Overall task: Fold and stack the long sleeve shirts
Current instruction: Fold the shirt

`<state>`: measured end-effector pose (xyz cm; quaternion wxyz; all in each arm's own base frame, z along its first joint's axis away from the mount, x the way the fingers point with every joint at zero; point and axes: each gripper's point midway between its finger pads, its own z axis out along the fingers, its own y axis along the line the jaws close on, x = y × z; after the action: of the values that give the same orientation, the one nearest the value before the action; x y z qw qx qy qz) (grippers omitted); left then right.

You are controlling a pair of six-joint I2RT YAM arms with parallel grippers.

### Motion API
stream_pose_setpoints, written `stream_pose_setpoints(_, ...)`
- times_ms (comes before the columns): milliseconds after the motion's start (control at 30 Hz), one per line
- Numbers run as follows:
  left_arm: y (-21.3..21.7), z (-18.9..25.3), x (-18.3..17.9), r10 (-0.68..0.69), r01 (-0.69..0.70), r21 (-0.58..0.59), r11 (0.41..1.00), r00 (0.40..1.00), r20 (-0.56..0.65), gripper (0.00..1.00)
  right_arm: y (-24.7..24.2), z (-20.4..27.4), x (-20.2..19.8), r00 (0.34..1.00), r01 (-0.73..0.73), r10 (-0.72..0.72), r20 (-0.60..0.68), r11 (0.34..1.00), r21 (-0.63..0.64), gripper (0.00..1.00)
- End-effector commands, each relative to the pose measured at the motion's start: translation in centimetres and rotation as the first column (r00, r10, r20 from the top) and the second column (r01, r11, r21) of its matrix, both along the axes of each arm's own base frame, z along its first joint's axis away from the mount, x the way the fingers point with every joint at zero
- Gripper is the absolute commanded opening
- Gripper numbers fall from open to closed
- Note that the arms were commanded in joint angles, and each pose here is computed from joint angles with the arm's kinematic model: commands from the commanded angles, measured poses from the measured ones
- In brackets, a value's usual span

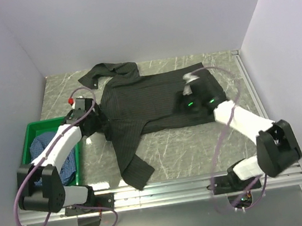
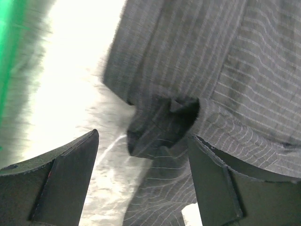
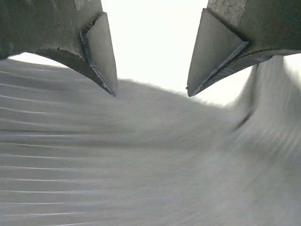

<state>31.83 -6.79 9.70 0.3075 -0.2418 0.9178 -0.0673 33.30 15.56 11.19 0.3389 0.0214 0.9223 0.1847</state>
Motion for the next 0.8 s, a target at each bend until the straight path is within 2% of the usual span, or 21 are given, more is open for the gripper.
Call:
stream_pose_setpoints(0, 1.8, 1.9, 0.0, 0.013, -0.014, 0.023, 1.0, 0.998, 0.059, 0.82, 6.9, 1.2, -6.0, 0.936, -0.336, 0.345, 0.073, 0.935, -0.111, 0.68)
stream_pose_setpoints(67, 3.2, 2.6, 0.1, 0.053, -0.056, 0.04, 0.998, 0.995, 0.086, 0.83, 9.7, 1.6, -8.7, 0.875, -0.458, 0.473, 0.099, 0.877, -0.142, 0.68)
stream_pose_setpoints(100, 3.7, 2.7, 0.1, 0.07, -0.076, 0.053, 0.996, 0.993, 0.1, 0.83, 12.4, 1.8, -11.8, 0.81, -0.56, 0.576, 0.107, 0.815, -0.148, 0.68)
stream_pose_setpoints(167, 4.3, 3.4, 0.1, 0.099, -0.106, 0.042, 0.994, 0.985, 0.139, 0.84, 14.5, 1.9, -14.3, 0.744, -0.639, 0.658, 0.112, 0.751, -0.169, 0.68)
stream_pose_setpoints(200, 4.8, 3.5, -0.1, 0.119, -0.126, 0.037, 0.991, 0.981, 0.156, 0.85, 16.2, 2.4, -16.3, 0.691, -0.692, 0.713, 0.119, 0.7, -0.177, 0.68)
stream_pose_setpoints(267, 5.2, 3.5, -0.2, 0.134, -0.141, 0.035, 0.989, 0.978, 0.161, 0.87, 17.5, 1.4, -18.4, 0.631, -0.743, 0.772, 0.079, 0.631, -0.224, 0.68)
stream_pose_setpoints(300, 5.8, 4.0, -0.3, 0.155, -0.166, 0.051, 0.985, 0.972, 0.175, 0.9, 18.6, 1.0, -20.5, 0.575, -0.784, 0.816, 0.063, 0.572, -0.242, 0.68)
stream_pose_setpoints(333, 6.2, 4.1, -0.4, 0.171, -0.184, 0.06, 0.981, 0.969, 0.18, 0.92, 19.2, 0.9, -21.2, 0.548, -0.801, 0.835, 0.053, 0.542, -0.254, 0.68)
stream_pose_setpoints(400, 6.7, 4.8, -0.6, 0.195, -0.213, 0.067, 0.975, 0.959, 0.207, 0.98, 20.1, -1.2, -22.3, 0.513, -0.821, 0.858, -0.007, 0.488, -0.295, 0.67)
stream_pose_setpoints(433, 7.2, 5.1, -0.7, 0.213, -0.234, 0.076, 0.969, 0.952, 0.221, 0.99, 20.8, -2.4, -23.2, 0.48, -0.837, 0.876, -0.044, 0.442, -0.323, 0.67)
stream_pose_setpoints(533, 7.7, 5.8, -1.0, 0.236, -0.263, 0.078, 0.962, 0.939, 0.252, 0.99, 22.6, -3.8, -24.7, 0.424, -0.851, 0.903, -0.069, 0.371, -0.373, 0.67)
stream_pose_setpoints(667, 7.7, 6.1, -1.1, 0.24, -0.267, 0.073, 0.961, 0.934, 0.264, 0.99, 24.2, -5.1, -25.6, 0.383, -0.86, 0.92, -0.086, 0.321, -0.396, 0.65)
stream_pose_setpoints(767, 7.8, 6.0, -1.1, 0.241, -0.268, 0.074, 0.96, 0.935, 0.261, 0.99, 24.6, -6.2, -25.5, 0.376, -0.852, 0.92, -0.112, 0.296, -0.433, 0.64)
